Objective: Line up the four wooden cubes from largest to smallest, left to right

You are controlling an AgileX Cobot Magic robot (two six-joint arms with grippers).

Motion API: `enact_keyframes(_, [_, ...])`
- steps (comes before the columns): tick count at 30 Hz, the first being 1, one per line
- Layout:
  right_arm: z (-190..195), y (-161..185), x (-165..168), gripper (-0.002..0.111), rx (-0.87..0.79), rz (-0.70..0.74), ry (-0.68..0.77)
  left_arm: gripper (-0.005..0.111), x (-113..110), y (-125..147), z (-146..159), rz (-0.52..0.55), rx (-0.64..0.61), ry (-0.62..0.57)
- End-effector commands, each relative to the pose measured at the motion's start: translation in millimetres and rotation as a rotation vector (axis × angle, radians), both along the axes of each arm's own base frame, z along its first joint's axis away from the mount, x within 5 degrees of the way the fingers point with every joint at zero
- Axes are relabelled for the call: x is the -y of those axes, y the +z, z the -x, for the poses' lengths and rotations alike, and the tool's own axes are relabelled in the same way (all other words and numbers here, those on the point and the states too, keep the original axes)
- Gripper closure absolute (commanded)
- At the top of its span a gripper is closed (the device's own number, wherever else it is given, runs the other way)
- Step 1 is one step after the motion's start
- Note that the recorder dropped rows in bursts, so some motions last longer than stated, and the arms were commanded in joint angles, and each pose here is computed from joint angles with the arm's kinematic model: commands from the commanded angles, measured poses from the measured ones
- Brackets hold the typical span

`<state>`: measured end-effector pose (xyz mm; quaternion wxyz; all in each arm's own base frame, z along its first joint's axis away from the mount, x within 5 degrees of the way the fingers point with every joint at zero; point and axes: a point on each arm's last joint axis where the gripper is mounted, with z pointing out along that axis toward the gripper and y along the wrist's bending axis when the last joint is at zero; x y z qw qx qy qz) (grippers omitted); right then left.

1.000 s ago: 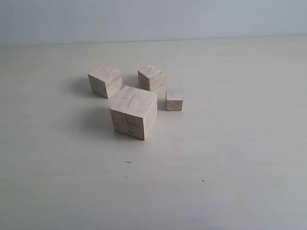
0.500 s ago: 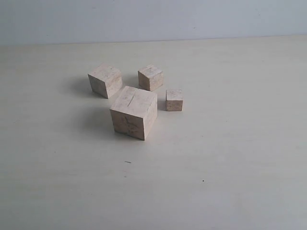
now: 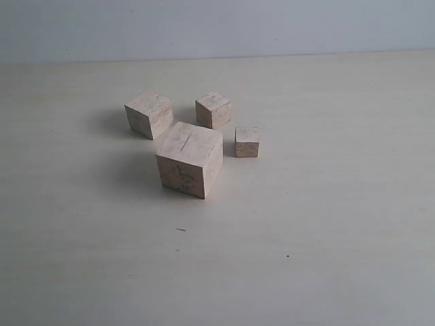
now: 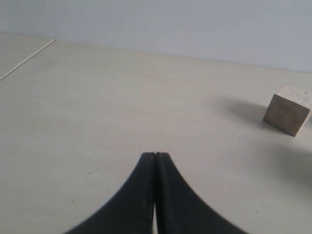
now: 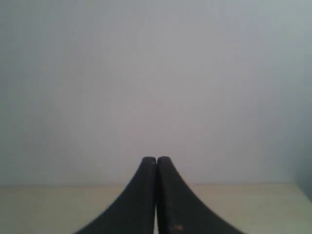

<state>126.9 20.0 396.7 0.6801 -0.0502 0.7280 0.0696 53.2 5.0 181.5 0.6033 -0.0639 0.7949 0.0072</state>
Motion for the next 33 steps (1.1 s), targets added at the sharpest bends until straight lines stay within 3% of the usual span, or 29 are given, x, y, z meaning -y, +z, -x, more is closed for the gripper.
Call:
enact_keyframes(1, [-36.6,-7.8,-33.5,0.108,-0.211,0.137,0.23,0.107,0.2,-0.2,0.2,0.014,0.01,0.004])
enact_keyframes(7, [-70.7,-54.4,-96.4,0.108,-0.544,0.212,0.599,0.107,0.2,-0.2,0.2,0.014,0.01,0.004])
enact_keyframes(10, [-78.7,-84.4,-120.9,0.108,-0.739,0.179,0.708,0.107,0.2,-0.2,0.2,0.014,0.01,0.004])
enact_keyframes(13, [-90.9,-104.8,-134.2,0.108,-0.814,0.153,0.717,0.107,0.2,-0.2,0.2,0.014,0.01,0.004])
enact_keyframes(20, [-113.3,-113.6,-143.9,0.108,-0.766,0.006,0.632,0.107,0.2,-0.2,0.2,0.014,0.01,0.004])
enact_keyframes(27, [-128.7,-82.7,-153.9,0.108,-0.588,0.109,0.723,0.107,0.2,-0.2,0.2,0.014,0.01,0.004])
enact_keyframes(30, [-142.7,-71.2,-161.6,0.1,-0.547,0.2,0.767,0.107,0.2,-0.2,0.2,0.014,0.01,0.004])
enact_keyframes(33, [-158.7,-68.9,-172.3,0.084,-0.551,0.282,0.832,0.107,0.2,-0.2,0.2,0.014,0.01,0.004])
